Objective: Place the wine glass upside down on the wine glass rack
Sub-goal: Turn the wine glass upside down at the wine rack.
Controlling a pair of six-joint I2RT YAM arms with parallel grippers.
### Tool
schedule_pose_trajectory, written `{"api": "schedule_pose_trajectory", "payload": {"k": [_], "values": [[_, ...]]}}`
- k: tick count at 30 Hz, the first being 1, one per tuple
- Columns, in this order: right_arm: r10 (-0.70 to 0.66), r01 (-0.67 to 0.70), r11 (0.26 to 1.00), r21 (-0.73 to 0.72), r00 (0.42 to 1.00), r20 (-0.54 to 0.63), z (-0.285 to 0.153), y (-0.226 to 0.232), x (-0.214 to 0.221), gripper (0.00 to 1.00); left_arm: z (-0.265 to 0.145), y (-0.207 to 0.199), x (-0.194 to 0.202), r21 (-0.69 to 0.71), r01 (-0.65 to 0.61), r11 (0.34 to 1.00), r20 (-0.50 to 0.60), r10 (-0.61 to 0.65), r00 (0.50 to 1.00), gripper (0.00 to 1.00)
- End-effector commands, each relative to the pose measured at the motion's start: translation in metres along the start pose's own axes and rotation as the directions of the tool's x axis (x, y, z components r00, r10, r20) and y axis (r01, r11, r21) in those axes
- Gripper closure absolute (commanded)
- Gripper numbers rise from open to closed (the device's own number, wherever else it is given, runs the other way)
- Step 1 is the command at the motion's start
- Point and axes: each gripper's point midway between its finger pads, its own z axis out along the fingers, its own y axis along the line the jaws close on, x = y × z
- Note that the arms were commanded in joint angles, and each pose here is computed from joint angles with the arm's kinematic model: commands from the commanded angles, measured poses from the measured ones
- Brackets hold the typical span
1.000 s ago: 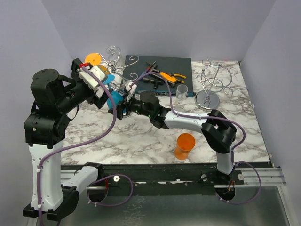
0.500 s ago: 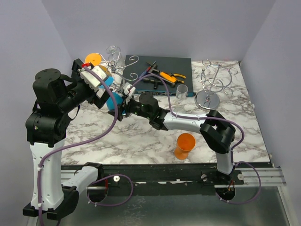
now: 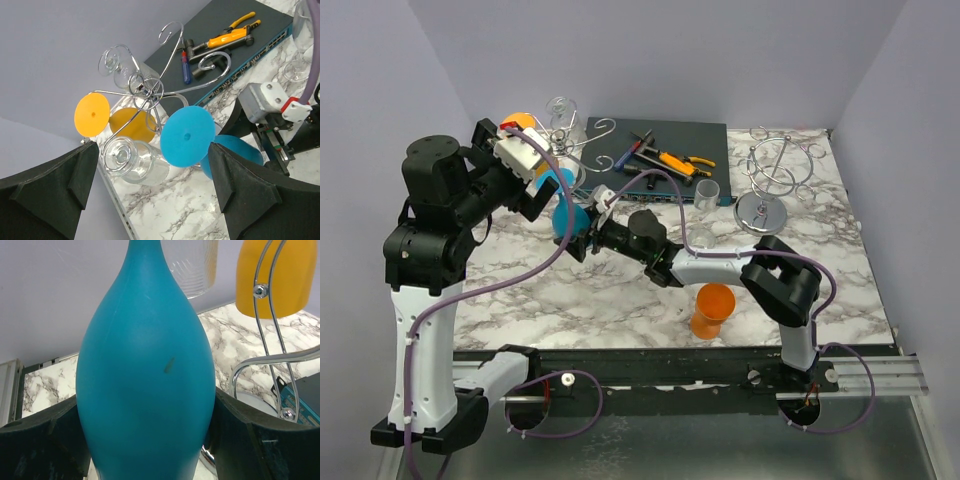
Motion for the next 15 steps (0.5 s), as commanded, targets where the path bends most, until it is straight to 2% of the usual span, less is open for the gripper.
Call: {"api": "schedule_pose_trajectory", "payload": {"k": [1, 6, 7, 15], "values": [[0.022, -0.025, 0.998, 0.064, 0.999, 0.046, -0.008, -0.005, -0.007, 0.23, 0.002, 0.007, 0.01, -0.039, 0.024, 0.999, -0.047, -0.026, 0.999, 0.01], [0.034, -0.037, 0.995, 0.095, 0.999, 0.035, -0.013, -0.01, -0.002, 0.13, 0.005, 0.01, 0.011, -0.05, 0.034, 0.998, -0.057, -0.037, 0.998, 0.01], [0.04, -0.042, 0.994, 0.096, 0.999, 0.023, -0.013, -0.01, 0.0, 0.01, 0.006, 0.01, 0.011, -0.05, 0.035, 0.998, -0.057, -0.038, 0.998, 0.01], [0.048, -0.045, 0.995, 0.094, 0.998, -0.039, -0.028, -0.006, -0.003, 0.0, 0.015, 0.014, 0.011, -0.064, 0.089, 0.994, -0.058, -0.092, 0.994, 0.01]]}}
